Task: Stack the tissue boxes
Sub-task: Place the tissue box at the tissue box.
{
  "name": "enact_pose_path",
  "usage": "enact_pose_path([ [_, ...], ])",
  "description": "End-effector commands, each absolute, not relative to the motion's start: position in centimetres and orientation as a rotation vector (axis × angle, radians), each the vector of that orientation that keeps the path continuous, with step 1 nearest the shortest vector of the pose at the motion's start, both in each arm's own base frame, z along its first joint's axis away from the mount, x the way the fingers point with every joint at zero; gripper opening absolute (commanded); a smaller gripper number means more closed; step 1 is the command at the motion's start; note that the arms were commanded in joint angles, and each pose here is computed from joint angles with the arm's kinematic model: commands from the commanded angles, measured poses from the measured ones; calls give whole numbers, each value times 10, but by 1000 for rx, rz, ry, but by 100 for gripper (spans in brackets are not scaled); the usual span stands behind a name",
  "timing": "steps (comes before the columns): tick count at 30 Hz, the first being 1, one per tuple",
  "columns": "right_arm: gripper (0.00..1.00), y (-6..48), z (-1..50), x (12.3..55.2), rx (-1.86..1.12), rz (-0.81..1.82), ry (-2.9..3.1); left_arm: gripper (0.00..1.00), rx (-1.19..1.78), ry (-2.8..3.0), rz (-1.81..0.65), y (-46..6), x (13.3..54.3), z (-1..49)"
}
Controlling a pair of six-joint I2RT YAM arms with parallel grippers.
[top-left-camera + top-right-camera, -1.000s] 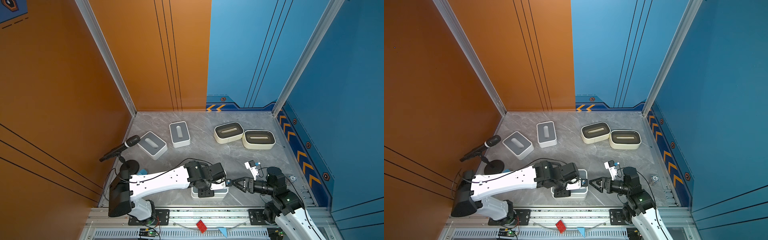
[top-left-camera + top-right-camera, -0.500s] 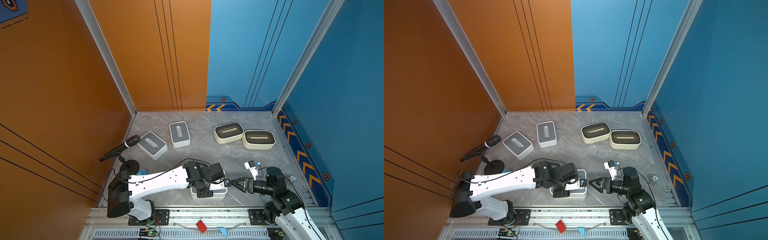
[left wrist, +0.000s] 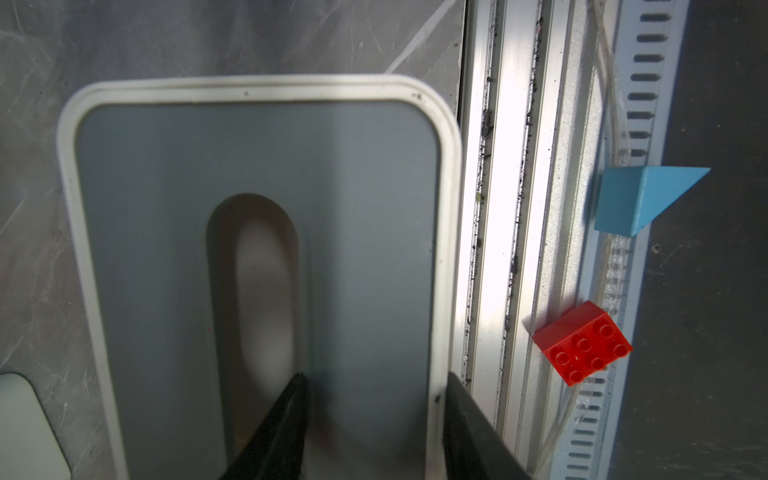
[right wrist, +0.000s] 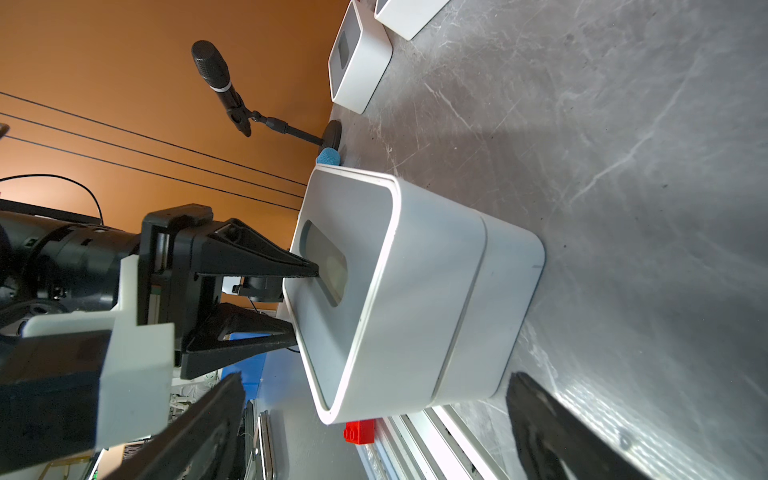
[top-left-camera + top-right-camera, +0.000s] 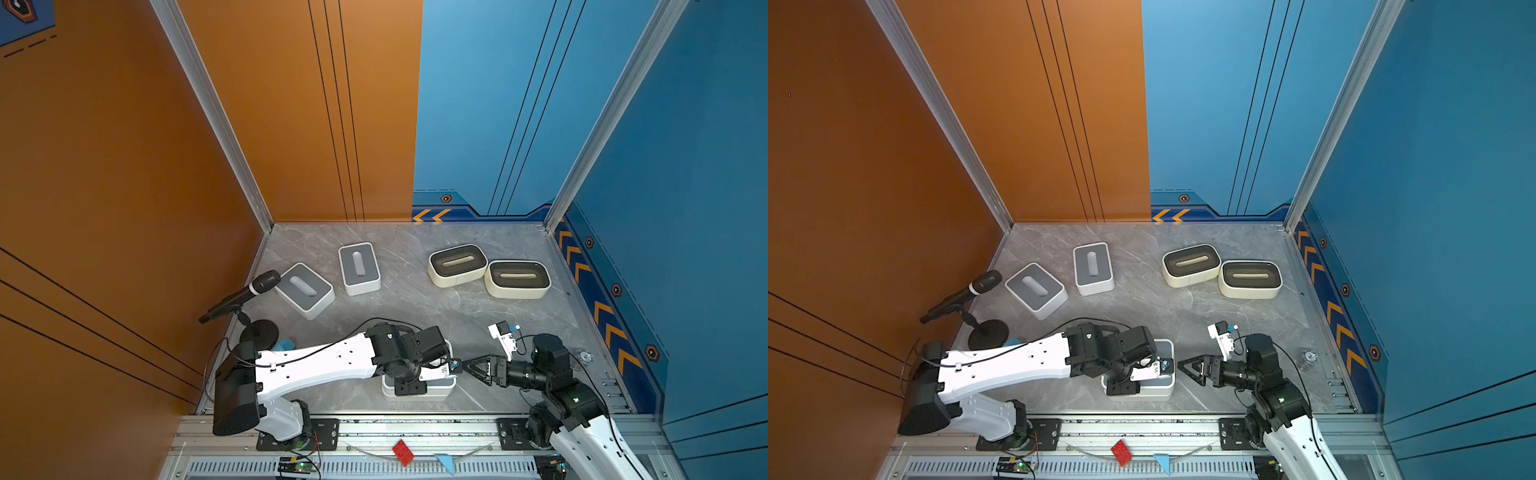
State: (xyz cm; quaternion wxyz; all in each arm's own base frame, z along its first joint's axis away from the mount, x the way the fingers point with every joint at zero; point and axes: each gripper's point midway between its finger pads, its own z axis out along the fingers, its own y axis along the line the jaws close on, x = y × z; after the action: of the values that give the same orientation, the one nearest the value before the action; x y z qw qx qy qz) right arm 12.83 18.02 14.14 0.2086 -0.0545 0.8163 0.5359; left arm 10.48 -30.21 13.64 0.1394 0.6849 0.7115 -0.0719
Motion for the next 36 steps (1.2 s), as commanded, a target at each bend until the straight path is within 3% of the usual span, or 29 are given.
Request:
enact_pose_path([
  [1, 100, 181, 142, 131, -157, 1490, 2253, 40, 1961, 2031, -237, -302, 106, 143],
  [36, 100, 182, 141, 130, -164, 1483, 2254, 40, 1967, 2038, -255, -299, 105, 138],
])
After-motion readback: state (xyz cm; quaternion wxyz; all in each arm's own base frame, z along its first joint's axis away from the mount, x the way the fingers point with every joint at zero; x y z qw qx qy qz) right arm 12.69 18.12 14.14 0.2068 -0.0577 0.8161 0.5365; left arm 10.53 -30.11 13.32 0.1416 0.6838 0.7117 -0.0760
